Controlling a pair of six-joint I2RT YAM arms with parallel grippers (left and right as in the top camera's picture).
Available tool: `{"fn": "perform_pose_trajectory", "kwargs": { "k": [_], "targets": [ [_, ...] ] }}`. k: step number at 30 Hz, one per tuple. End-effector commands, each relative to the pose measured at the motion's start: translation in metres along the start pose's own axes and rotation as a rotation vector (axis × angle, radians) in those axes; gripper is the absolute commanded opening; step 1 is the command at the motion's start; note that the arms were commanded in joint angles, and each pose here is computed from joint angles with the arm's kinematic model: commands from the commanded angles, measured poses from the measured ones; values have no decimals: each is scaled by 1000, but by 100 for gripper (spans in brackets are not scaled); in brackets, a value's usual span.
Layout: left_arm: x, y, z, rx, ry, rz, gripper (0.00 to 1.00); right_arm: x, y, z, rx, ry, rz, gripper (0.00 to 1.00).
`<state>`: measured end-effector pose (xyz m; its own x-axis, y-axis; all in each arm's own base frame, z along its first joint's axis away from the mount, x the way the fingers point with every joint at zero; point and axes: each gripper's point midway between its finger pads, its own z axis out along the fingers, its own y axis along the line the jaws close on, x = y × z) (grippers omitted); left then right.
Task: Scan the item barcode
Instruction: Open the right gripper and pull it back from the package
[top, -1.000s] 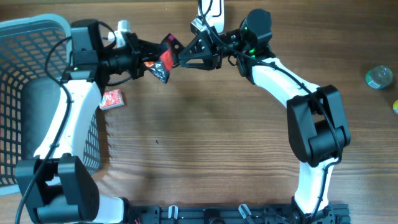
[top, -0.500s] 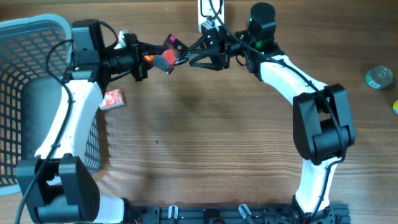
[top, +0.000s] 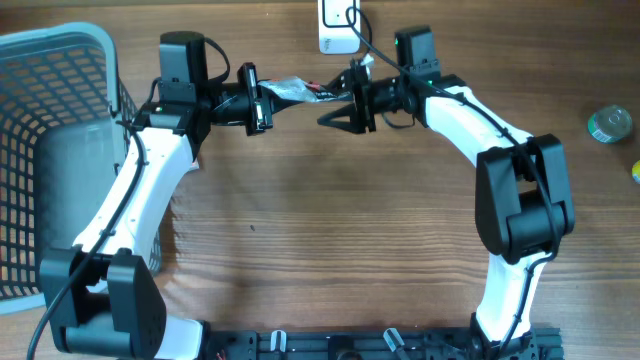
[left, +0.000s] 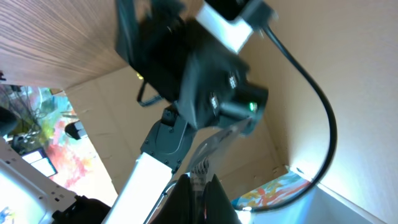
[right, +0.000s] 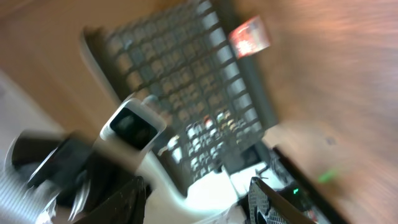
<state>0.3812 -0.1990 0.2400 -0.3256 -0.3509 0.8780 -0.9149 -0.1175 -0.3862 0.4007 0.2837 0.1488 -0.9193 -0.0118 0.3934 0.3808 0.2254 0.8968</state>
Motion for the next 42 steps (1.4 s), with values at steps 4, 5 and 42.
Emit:
{"fn": "perform_pose_trajectory", "kwargs": {
  "k": [4,5,42],
  "targets": [
    [3,-4,-8,5,26,-154,4,-29,-51,-8,242,-218,-38,53],
    [1,-5,-11,12,24,-156,4,-29,-55,-9,256,-221,-37,54],
    [-88,28,-34,-2,-443,-161,4,-22,-105,-33,584,20,-1030,65]
  ]
}}
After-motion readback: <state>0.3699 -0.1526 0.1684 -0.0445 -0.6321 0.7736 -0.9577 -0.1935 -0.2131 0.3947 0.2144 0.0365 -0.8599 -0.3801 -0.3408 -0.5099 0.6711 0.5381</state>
